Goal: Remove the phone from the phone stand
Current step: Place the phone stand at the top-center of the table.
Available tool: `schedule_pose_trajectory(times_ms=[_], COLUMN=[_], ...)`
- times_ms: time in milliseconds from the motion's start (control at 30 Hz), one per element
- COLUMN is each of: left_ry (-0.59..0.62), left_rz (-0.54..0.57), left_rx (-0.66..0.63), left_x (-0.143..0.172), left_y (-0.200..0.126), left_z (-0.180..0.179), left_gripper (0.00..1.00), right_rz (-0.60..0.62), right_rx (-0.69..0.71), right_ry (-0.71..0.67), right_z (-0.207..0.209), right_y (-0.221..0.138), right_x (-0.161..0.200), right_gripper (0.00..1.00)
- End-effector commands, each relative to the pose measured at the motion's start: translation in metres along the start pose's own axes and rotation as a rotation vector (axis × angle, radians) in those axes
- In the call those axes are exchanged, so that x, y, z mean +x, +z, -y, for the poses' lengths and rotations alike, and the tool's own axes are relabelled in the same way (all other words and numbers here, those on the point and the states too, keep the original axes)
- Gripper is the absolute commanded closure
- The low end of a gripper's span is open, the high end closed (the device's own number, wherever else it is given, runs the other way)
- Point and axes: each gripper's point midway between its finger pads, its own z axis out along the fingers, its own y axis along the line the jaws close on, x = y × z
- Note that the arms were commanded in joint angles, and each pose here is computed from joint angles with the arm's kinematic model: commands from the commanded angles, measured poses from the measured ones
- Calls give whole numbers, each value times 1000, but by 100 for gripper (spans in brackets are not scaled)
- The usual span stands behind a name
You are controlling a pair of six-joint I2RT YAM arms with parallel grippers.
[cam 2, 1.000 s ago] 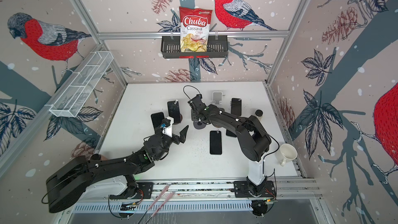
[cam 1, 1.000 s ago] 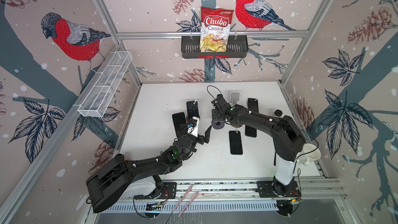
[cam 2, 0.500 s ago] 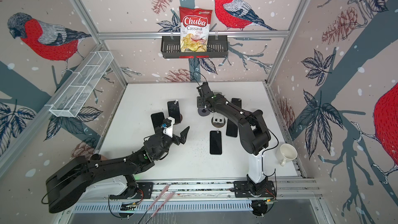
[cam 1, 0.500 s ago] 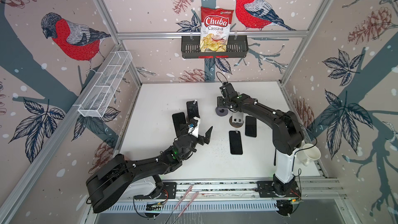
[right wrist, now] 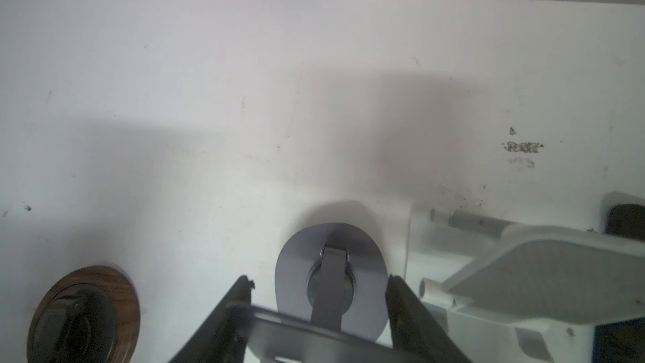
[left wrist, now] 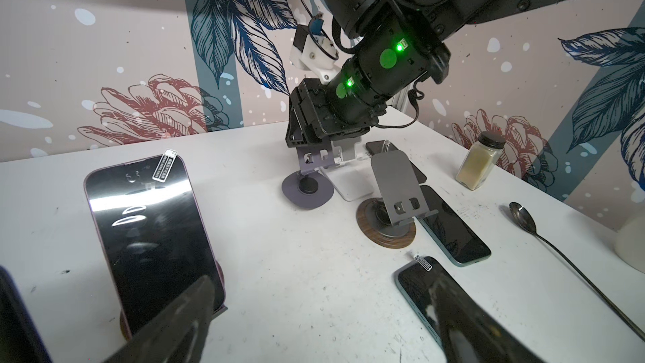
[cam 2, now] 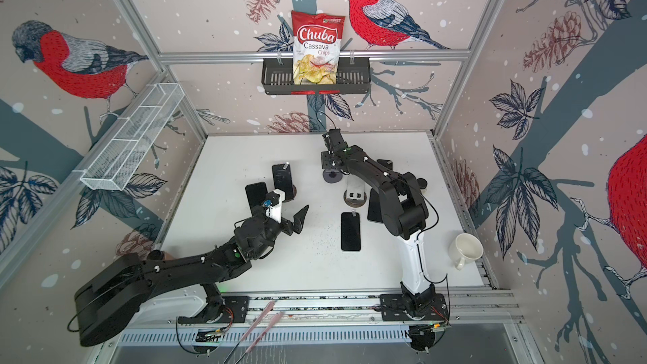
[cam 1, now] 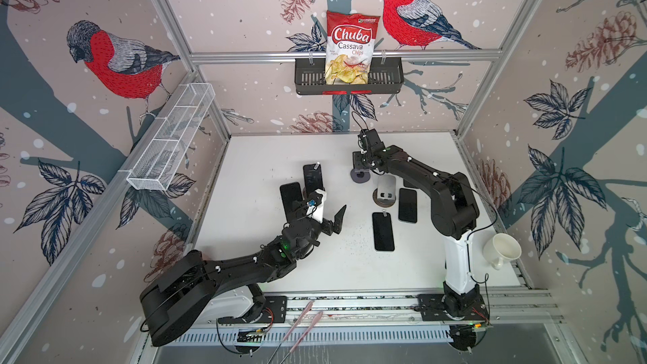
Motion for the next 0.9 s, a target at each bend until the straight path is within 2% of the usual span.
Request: schedule_pose_trajectory(times_ms=[0, 267, 500, 667, 867], left_ry=[-3, 0, -3, -27, -69], left_rz=[3, -13, -48, -43, -80], left_rx=[-12, -20, -83, -101, -253], left_x=[-2, 2, 5, 1, 4], left_y=[2, 5, 10, 9, 8], left_z=[-2, -2, -10, -13, -37], left_gripper=[3, 3, 4, 3, 3], right_rz=[-9, -15, 13, 39, 79], right_rx=[9, 23, 20, 17, 3], right_ry=[-22, -17, -10, -15, -26], right_z=[3, 7, 8, 8, 6], right_y=[5, 14, 7, -5, -24], right_x=[1, 8, 3, -7, -21], right_gripper=[44, 41, 23, 19, 15])
